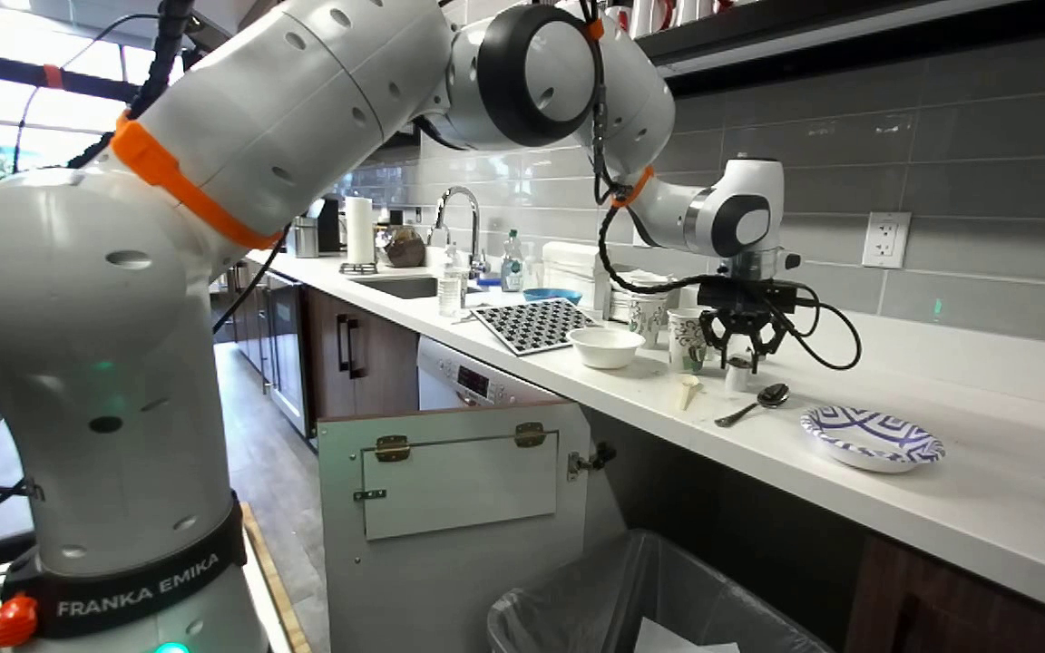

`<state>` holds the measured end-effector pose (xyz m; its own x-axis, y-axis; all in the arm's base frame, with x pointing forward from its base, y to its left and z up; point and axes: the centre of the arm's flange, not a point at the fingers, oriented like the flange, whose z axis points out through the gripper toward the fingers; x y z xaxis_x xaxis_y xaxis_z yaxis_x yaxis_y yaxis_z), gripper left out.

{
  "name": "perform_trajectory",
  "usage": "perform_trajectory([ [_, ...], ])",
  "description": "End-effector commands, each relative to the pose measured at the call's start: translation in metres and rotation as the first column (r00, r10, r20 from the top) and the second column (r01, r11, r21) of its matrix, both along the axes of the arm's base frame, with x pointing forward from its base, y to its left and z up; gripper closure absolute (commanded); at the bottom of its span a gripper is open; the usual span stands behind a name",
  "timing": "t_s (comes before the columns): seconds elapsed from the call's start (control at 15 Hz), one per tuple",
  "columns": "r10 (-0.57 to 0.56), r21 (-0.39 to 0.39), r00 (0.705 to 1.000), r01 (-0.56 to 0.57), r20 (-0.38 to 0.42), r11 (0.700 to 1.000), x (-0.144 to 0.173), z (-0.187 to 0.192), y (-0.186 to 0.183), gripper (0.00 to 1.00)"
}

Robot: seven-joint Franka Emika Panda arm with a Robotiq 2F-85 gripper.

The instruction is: Put the coffee pod on the silver spoon then throw the pod in the bin using the spoon.

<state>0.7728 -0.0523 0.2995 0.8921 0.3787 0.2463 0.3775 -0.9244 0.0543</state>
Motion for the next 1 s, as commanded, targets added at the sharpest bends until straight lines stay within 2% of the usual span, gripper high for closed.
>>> perform_trajectory([
  [0.0,0.004,-0.010,1.000,-0.004,-0.024,1.000,0.006,-0.003,-0.002,0.62],
  [0.2,0.004,-0.014,1.000,-0.004,-0.019,1.000,0.006,0.001,-0.002,0.71],
  [0.47,-0.001,-0.015,1.000,0.001,-0.021,1.000,0.002,0.004,-0.004,0.74],
  [0.73,-0.012,-0.019,1.000,0.012,-0.019,1.000,-0.001,0.008,-0.005,0.84],
  [0.93,-0.013,-0.023,1.000,0.012,-0.018,1.000,-0.005,0.016,-0.005,0.85],
])
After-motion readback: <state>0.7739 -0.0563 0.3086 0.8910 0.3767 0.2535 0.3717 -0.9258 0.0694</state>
